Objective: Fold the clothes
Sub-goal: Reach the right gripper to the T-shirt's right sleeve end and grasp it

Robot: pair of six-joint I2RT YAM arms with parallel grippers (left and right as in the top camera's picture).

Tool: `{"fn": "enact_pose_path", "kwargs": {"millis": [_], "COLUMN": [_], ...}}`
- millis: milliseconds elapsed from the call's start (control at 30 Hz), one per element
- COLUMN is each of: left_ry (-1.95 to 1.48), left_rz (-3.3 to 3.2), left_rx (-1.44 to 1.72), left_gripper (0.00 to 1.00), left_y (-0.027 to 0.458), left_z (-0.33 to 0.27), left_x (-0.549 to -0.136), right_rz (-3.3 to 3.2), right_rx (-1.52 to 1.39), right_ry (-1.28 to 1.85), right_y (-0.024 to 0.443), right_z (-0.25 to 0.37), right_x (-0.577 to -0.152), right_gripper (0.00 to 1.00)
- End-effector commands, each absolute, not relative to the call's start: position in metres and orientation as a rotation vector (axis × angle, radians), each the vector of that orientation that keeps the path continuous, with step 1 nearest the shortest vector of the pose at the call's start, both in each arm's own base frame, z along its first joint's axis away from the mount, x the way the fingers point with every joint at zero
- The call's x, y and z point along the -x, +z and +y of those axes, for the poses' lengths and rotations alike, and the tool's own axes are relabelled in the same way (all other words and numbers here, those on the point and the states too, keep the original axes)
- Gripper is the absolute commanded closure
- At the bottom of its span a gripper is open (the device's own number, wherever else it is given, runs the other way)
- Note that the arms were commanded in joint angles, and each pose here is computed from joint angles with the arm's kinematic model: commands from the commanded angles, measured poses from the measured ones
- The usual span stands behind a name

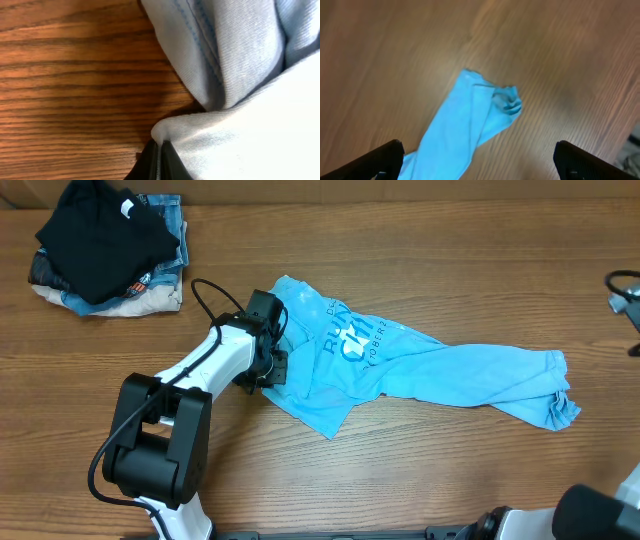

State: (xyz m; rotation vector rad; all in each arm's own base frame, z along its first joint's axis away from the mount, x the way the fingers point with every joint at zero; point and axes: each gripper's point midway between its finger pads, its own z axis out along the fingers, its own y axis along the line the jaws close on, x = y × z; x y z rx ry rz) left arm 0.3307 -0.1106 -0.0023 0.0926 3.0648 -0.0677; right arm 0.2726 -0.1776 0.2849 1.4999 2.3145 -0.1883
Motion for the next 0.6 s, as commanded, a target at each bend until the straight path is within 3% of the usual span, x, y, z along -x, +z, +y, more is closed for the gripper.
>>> {"fn": "enact_pose_path", "kwargs": {"millis": [0, 233, 567], "left_ry": [-0.083, -0.093, -0.102], "left_rz": [3.114, 3.096, 3.101], "left_rx": [-0.045, -0.045, 0.02], "left_gripper": [0.96, 0.96, 0.96], "left_y": [-0.021, -0.02, -0.021], "left_z": [-0.112, -0.114, -0.115], "left_x": [-0.324, -0.328, -0.327], "right_rz": [2.312, 2.378, 2.454], "right_rx": [-1.637, -1.642, -1.589], "right_ry": [-0.123, 0.159, 0.18], "right_y": [0.249, 0.185, 0.113], "right_z": [-0.189, -0.168, -0.13], "right_x": [-0.265, -0.287, -0.303], "right_gripper": [0.0, 0.0, 0.06]}}
